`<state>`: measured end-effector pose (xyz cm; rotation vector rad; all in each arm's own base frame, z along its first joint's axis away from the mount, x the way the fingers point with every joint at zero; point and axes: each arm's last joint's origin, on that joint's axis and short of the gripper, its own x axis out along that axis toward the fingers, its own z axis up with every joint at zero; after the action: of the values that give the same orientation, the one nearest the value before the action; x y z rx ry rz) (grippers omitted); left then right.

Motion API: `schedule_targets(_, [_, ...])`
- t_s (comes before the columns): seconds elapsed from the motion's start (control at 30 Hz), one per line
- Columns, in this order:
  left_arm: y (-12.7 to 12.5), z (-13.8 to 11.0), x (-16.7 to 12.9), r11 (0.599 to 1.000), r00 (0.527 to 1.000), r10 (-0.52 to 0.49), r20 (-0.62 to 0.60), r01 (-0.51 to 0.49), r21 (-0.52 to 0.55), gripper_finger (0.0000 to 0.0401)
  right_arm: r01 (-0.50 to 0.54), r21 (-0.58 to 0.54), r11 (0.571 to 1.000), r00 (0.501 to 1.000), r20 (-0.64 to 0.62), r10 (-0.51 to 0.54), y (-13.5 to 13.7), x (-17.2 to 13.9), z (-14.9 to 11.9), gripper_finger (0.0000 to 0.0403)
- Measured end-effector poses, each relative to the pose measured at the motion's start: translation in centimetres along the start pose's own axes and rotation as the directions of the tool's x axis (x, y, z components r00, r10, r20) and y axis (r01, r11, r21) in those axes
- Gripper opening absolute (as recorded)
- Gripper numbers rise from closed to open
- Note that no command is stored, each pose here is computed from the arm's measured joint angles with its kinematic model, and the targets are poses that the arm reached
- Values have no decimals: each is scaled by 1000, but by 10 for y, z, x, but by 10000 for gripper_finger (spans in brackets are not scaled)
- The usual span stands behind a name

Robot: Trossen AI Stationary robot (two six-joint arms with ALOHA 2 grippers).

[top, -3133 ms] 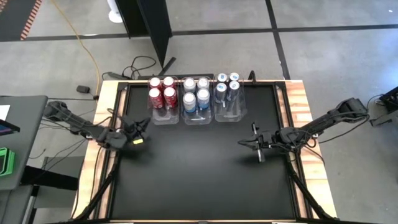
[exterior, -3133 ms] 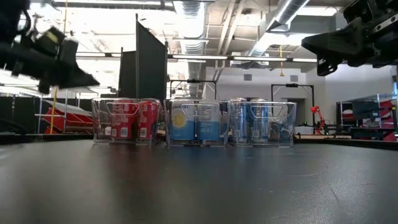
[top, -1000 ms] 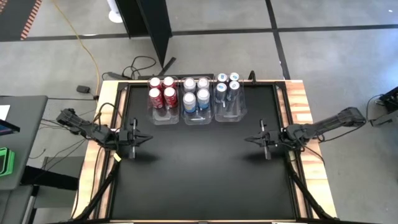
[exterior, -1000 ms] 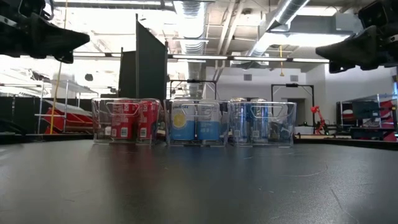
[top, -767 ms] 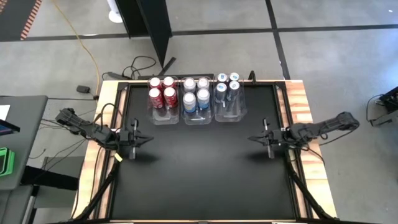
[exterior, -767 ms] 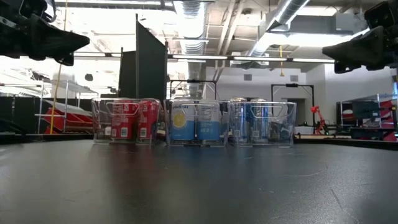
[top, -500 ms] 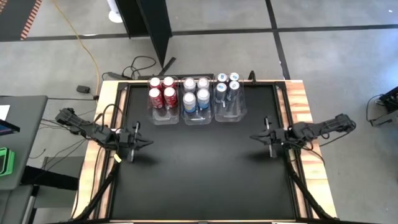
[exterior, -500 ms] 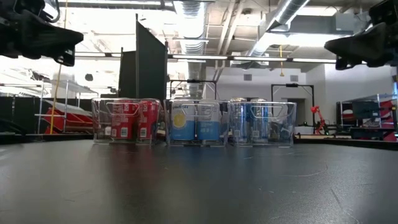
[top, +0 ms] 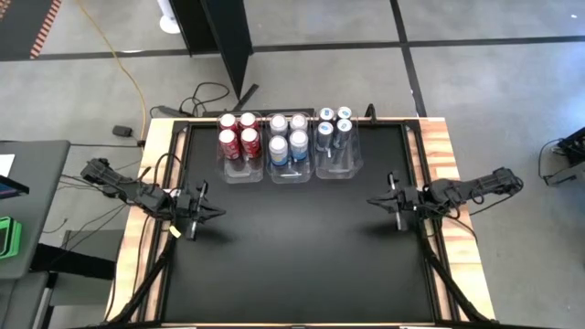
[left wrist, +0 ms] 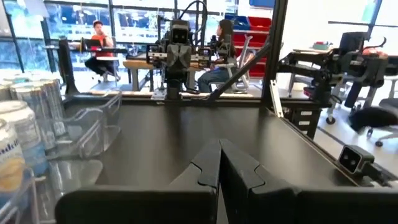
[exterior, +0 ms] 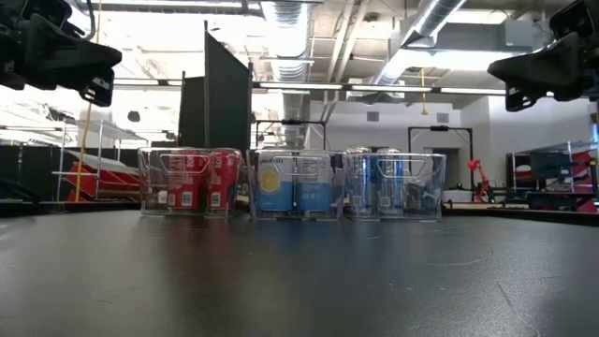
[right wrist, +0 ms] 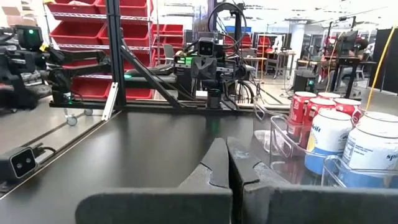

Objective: Sort soda cans
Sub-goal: Return to Home Position

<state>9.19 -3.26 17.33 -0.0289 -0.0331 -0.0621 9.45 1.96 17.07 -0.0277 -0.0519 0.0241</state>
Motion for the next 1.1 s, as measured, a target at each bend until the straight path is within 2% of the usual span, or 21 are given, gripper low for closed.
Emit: schedule_targets(1.1, [0,-1,0,1000,1000,3,-12,-3,-20,0,0,-3,1000,1000,0,0,0,0,0,0])
